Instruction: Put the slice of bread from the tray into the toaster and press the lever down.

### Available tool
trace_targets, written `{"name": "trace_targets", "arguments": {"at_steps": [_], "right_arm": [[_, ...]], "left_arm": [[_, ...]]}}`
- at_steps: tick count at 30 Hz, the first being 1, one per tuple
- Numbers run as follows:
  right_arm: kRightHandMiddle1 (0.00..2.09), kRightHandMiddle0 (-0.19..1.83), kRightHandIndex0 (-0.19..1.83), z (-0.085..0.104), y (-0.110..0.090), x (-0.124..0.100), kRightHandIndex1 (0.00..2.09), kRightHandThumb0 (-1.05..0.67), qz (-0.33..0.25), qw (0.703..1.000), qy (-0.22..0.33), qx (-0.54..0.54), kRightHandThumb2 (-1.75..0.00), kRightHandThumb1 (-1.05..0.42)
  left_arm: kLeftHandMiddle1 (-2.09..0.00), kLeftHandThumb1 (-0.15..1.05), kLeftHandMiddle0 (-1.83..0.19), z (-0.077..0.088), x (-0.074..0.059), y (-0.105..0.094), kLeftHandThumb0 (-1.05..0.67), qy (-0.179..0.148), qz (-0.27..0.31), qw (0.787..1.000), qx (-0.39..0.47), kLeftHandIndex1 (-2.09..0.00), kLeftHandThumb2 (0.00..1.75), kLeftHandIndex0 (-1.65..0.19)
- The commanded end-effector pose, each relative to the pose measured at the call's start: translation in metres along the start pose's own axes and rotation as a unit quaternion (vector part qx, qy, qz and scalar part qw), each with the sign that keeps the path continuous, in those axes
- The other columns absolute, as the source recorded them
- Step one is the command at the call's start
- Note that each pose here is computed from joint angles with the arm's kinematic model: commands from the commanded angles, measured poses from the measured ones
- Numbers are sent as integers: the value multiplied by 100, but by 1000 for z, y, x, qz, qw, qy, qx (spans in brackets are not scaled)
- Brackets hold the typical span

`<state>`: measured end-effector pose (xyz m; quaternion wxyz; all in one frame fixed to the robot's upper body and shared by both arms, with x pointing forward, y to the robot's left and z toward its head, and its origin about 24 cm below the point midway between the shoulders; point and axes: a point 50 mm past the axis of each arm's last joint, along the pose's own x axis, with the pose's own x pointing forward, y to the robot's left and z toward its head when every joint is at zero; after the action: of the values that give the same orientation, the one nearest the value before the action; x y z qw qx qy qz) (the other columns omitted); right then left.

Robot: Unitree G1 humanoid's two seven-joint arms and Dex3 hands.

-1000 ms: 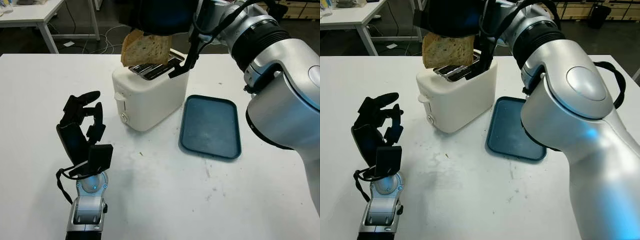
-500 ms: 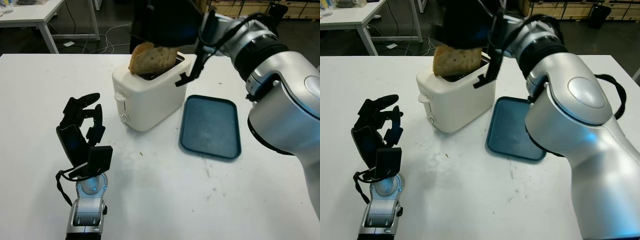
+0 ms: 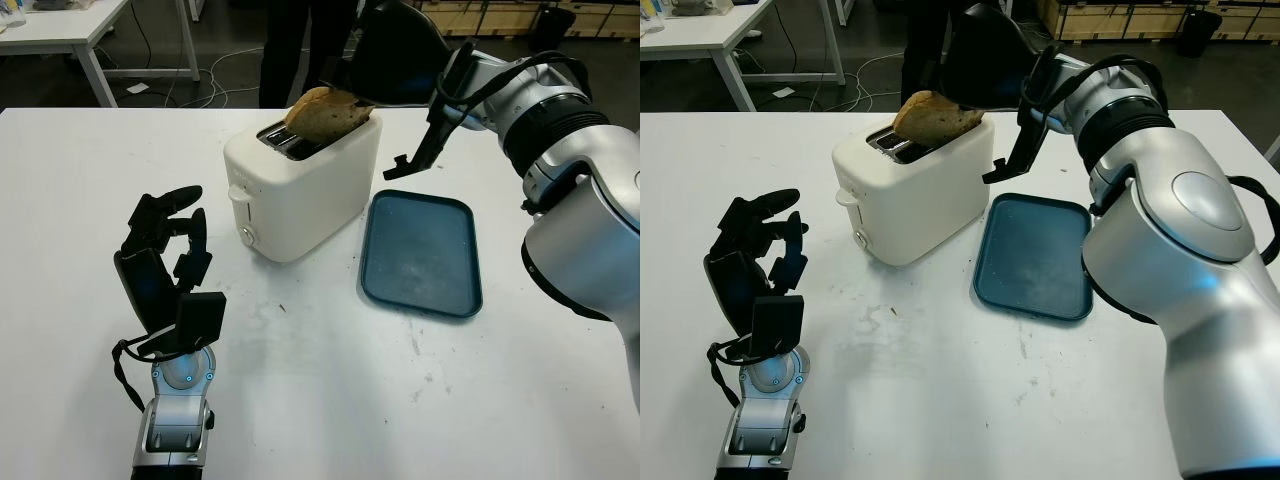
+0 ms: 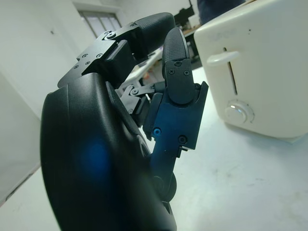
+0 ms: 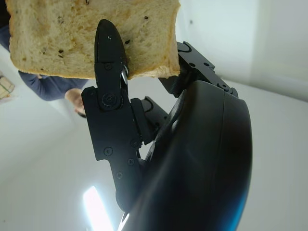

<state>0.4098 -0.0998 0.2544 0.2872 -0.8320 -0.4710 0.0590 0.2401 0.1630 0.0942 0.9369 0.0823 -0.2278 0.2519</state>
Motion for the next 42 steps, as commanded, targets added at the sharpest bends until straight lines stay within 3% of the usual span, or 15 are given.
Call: {"name": "trace_targets", "arguments": {"at_steps": [1, 7, 13, 19, 23, 25, 27, 30, 38, 42], "right_arm": [[163, 78, 107, -5, 4, -7, 175, -51, 6, 1000, 9, -19, -30, -92], [170, 74, 106, -12, 2, -8, 175, -52, 15, 999, 8, -37, -38, -92], [148, 82, 106, -12, 0, -7, 175, -53, 7, 999, -7, -40, -29, -92], [146, 80, 99, -8, 0, -5, 173, -60, 7, 998, -32, -57, -30, -92], [133, 63, 69, -5, 2, -2, 165, -74, 34, 993, -57, -101, -29, -92], [92, 55, 45, -4, 3, -1, 145, -80, 52, 989, -65, -124, -35, -92], [55, 52, 28, -3, 4, 0, 123, -84, 57, 987, -68, -134, -30, -92], [28, 40, 6, -2, 4, 2, 100, -85, 70, 988, -60, -122, -21, -92], [22, 23, 0, -7, 3, 5, 67, -82, 95, 988, -37, -117, -4, -91], [26, 19, 0, -13, 1, 5, 56, -76, 93, 994, 10, -63, -1, -84]], "left_arm": [[-123, 92, -66, 2, 0, -3, -46, -9, -4, 1000, -2, -78, 35, -69], [-123, 92, -66, 2, 1, -4, -45, -9, -6, 1000, -1, -78, 36, -69], [-122, 92, -66, 2, 0, -4, -46, -7, -3, 1000, -2, -78, 35, -69], [-122, 92, -66, 1, -1, -5, -46, -5, -5, 1000, -6, -79, 35, -69], [-122, 92, -66, 1, -1, -6, -47, -5, -5, 1000, -2, -79, 35, -69], [-123, 92, -66, 1, -1, -6, -47, -4, -6, 1000, -4, -80, 35, -69], [-123, 92, -65, 1, -2, -6, -46, -4, -6, 1000, -6, -80, 35, -68], [-123, 92, -64, 2, -2, -6, -46, -2, -4, 1000, -10, -81, 35, -68], [-124, 92, -65, 1, -2, -5, -45, -2, -1, 1000, -3, -83, 35, -68], [-124, 92, -65, 0, -2, -6, -46, -3, -5, 1000, -4, -84, 36, -68]]}}
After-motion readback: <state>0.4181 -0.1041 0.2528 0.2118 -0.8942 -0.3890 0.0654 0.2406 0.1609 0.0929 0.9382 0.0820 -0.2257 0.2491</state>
